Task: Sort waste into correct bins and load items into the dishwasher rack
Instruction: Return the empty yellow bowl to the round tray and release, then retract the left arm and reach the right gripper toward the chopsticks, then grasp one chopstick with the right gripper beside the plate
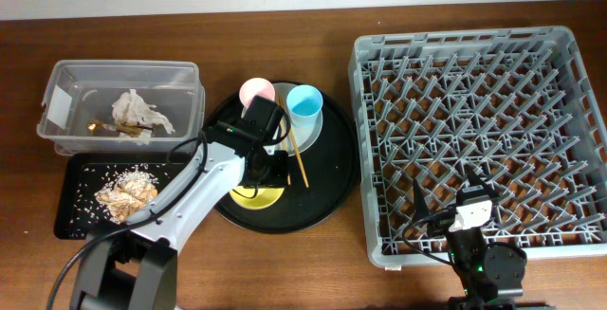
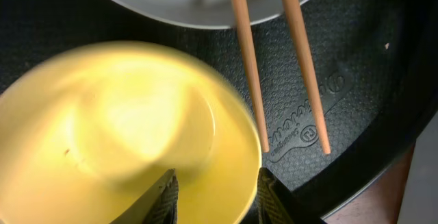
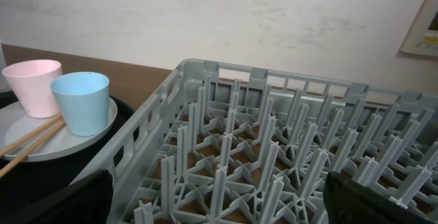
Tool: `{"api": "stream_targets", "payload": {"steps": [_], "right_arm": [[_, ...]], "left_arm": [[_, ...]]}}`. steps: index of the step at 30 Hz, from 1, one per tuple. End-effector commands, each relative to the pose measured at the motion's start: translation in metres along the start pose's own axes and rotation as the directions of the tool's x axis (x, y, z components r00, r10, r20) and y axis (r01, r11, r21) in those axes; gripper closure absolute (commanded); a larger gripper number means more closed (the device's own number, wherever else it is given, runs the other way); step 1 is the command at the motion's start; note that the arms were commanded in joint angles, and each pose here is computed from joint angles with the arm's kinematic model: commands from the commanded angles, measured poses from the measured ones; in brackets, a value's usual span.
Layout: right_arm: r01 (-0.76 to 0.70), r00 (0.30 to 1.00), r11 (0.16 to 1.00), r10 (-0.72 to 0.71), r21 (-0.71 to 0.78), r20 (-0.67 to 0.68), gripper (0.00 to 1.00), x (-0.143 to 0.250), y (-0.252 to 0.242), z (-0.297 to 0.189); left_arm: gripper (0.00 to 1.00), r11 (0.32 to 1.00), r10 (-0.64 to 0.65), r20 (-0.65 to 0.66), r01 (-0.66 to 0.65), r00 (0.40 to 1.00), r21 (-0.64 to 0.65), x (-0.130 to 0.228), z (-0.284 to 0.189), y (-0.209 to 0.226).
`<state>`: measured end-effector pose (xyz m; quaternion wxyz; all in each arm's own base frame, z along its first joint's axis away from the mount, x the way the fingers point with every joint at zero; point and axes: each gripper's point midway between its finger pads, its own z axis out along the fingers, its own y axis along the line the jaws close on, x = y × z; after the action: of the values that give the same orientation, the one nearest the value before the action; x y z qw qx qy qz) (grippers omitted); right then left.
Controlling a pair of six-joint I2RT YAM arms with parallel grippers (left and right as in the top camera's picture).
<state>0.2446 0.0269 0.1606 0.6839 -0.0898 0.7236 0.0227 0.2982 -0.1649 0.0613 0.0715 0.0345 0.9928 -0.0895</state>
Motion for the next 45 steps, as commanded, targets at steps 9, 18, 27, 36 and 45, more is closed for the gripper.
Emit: {"api": "stream_targets", "payload": {"steps": [9, 18, 27, 36, 45], "right_arm": [[-0.011, 1.000, 1.000, 0.011, 0.001, -0.004, 0.02, 0.002, 0.000, 0.000], [-0.049, 0.996, 0.923, 0.072, -0.382, 0.046, 0.02, -0.014, 0.065, -0.013], [-0.360, 0.931, 0.882, 0.321, -0.303, -0.171, 0.02, -0.098, 0.049, -0.016], [-0.584, 0.450, 0.776, 0.064, -0.239, -0.891, 0.02, -0.126, 0.148, 0.073], [-0.622, 0.277, 0.722, -0.158, -0.303, -0.948, 0.85, 0.000, 0.297, 0.116]], "left_arm": [[0.63, 0.980, -0.194, 0.353, 0.195, 0.915, 0.032, -0.072, -0.198, 0.074], [0.01, 0.861, -0.380, 0.494, 0.495, 0.782, -0.120, -0.010, -0.268, 0.169], [0.01, 0.746, -0.564, 0.491, 0.665, 0.664, -0.042, 0.009, -0.274, 0.213], [0.01, 0.746, -0.564, 0.492, 0.665, 0.664, -0.042, 0.009, -0.274, 0.213], [0.01, 0.746, -0.564, 0.491, 0.665, 0.664, -0.042, 0.009, -0.274, 0.213]]}}
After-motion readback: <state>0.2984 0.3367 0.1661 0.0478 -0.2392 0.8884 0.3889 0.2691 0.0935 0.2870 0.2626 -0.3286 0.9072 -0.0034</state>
